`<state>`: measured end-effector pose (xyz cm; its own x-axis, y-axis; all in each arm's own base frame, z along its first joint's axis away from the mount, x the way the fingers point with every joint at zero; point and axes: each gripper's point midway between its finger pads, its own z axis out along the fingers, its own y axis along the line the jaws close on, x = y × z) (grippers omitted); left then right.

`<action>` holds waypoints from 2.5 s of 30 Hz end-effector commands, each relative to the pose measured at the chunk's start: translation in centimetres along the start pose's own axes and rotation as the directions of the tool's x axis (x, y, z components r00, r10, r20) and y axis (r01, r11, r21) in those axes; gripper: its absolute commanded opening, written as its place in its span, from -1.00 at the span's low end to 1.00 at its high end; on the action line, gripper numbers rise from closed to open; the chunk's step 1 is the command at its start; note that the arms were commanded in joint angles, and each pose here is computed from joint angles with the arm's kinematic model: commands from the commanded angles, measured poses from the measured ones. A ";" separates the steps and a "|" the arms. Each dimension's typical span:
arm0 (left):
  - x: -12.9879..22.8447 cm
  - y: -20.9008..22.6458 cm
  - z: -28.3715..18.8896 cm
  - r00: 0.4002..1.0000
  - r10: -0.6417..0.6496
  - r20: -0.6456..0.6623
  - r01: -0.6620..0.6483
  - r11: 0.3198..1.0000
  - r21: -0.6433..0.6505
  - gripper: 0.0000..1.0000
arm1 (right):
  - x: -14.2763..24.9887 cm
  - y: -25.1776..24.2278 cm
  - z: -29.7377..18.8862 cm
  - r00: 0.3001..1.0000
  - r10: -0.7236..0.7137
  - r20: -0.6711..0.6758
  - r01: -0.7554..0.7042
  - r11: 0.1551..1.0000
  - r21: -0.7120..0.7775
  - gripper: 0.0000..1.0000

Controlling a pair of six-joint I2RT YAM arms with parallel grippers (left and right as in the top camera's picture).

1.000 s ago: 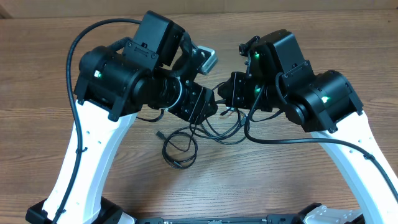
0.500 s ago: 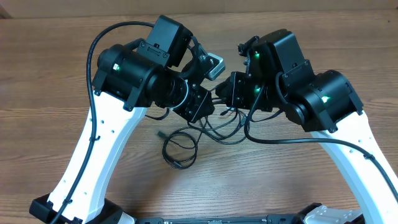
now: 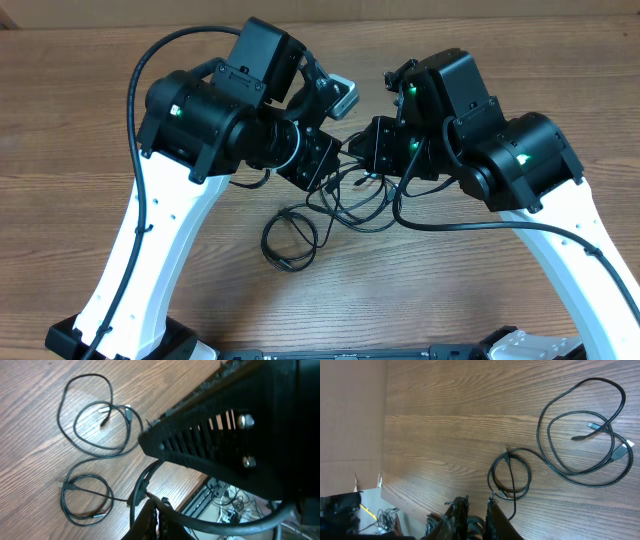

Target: Untangle cables

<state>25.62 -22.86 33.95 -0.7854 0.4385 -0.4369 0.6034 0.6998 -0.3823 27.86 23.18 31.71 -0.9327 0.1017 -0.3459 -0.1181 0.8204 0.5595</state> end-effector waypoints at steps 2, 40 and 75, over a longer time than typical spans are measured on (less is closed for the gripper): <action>-1.2 -0.3 -1.5 0.997 -0.042 0.067 0.042 0.999 -0.003 -0.91 | -0.7 -0.8 -0.3 0.999 -0.002 0.038 0.000 0.998 0.058 -0.66; 0.8 2.1 -5.5 0.966 -0.212 0.146 0.233 0.961 -0.149 0.61 | -1.2 -3.2 -0.6 0.996 0.029 0.086 -0.044 0.983 0.178 -0.49; 1.0 5.6 -6.5 0.886 -0.386 0.257 0.453 0.839 -0.301 1.00 | -3.3 -16.0 21.9 0.971 -0.240 -0.012 0.220 0.868 0.446 0.67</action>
<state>27.41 -15.32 36.00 -0.9040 -0.0037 -0.4276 0.1253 0.9538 -0.2732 39.64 22.76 8.82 -0.8852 -0.0776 -0.4586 -0.1512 0.9804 0.1260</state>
